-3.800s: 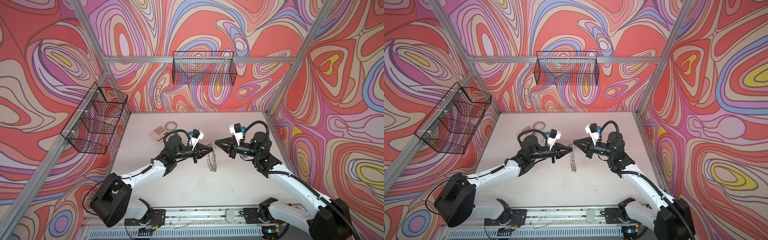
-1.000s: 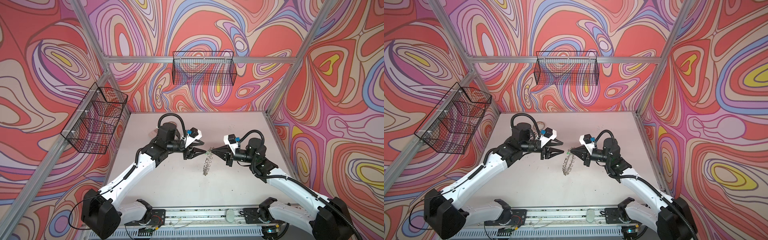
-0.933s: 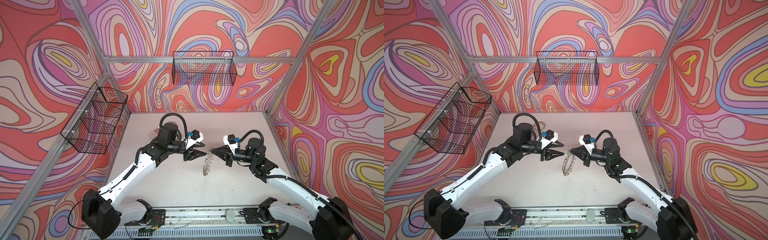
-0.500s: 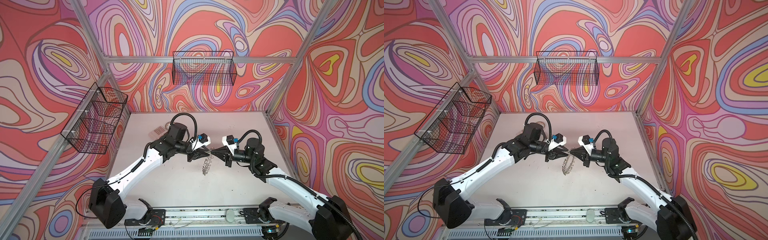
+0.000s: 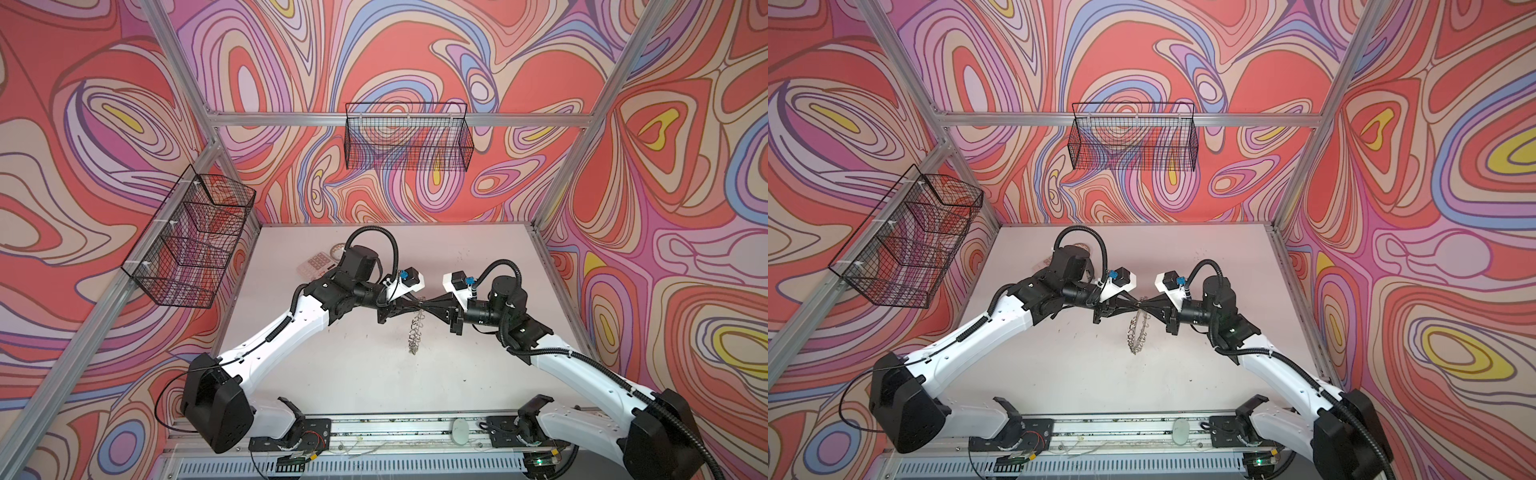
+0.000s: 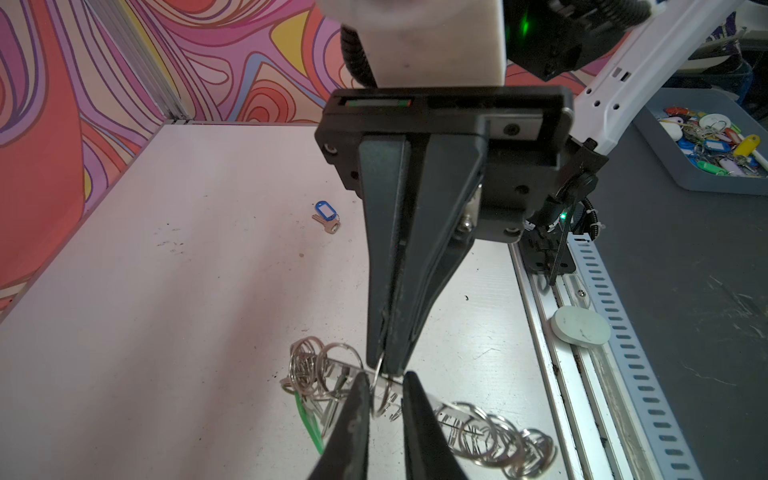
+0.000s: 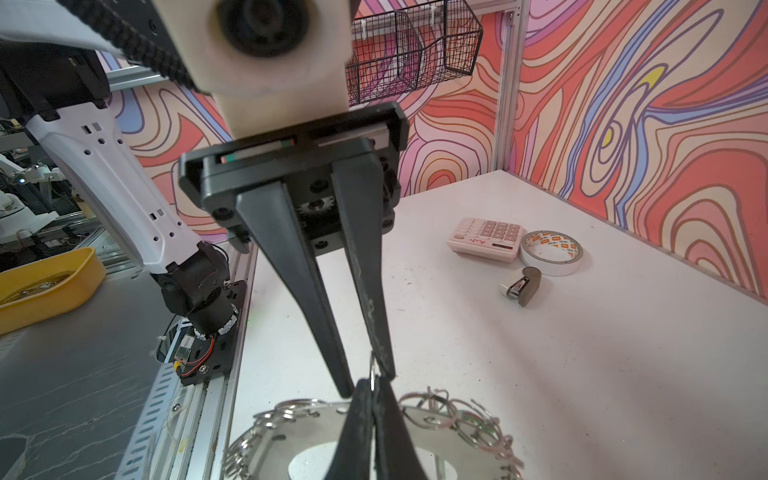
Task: Put the keys on the keyring
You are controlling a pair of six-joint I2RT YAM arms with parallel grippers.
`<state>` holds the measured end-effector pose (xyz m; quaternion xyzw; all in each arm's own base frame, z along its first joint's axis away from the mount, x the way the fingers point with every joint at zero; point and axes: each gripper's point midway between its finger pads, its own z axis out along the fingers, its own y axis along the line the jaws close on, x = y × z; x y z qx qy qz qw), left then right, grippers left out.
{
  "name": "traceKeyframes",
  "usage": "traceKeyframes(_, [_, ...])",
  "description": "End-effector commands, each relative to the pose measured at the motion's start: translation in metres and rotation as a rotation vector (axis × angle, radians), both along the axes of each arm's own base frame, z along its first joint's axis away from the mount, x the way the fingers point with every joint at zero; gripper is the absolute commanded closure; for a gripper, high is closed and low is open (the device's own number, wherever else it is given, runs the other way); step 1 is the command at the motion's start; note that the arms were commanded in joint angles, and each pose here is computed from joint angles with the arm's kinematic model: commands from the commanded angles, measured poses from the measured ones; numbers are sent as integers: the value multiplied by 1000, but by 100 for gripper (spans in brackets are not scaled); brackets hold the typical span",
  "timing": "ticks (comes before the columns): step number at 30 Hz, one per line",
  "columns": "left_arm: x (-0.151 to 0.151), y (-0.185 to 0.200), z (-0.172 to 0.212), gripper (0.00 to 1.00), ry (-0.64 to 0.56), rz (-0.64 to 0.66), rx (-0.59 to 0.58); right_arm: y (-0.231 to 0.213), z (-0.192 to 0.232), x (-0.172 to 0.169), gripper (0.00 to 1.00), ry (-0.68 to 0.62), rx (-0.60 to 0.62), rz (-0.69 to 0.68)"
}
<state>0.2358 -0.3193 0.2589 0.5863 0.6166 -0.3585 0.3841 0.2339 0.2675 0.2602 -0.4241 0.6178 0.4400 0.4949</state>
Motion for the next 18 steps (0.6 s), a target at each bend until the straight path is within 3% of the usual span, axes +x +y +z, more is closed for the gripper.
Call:
traceKeyframes(1, [-1,-3,2,89,-9,-16,8,4,17,-3,100,-69,23,34])
traceKeyframes(4, [1,-3,1,99,-3,-10,10,4,18,-3,100,-68,24,34])
traceKeyframes(7, [13,-2,-4,100,-12,62,24,2,19,-1,100,-70,26,8])
traceKeyframes(11, [28,4,-6,100,-61,171,1,-9,22,11,50,-56,44,-116])
traceKeyframes(15, [33,10,-3,100,-77,245,-32,-16,26,26,31,-6,50,-222])
traceKeyframes(16, [35,11,-3,100,-73,270,-45,-22,26,35,22,19,54,-287])
traceKeyframes(18, [34,13,-4,100,-70,291,-75,-32,24,51,17,66,57,-402])
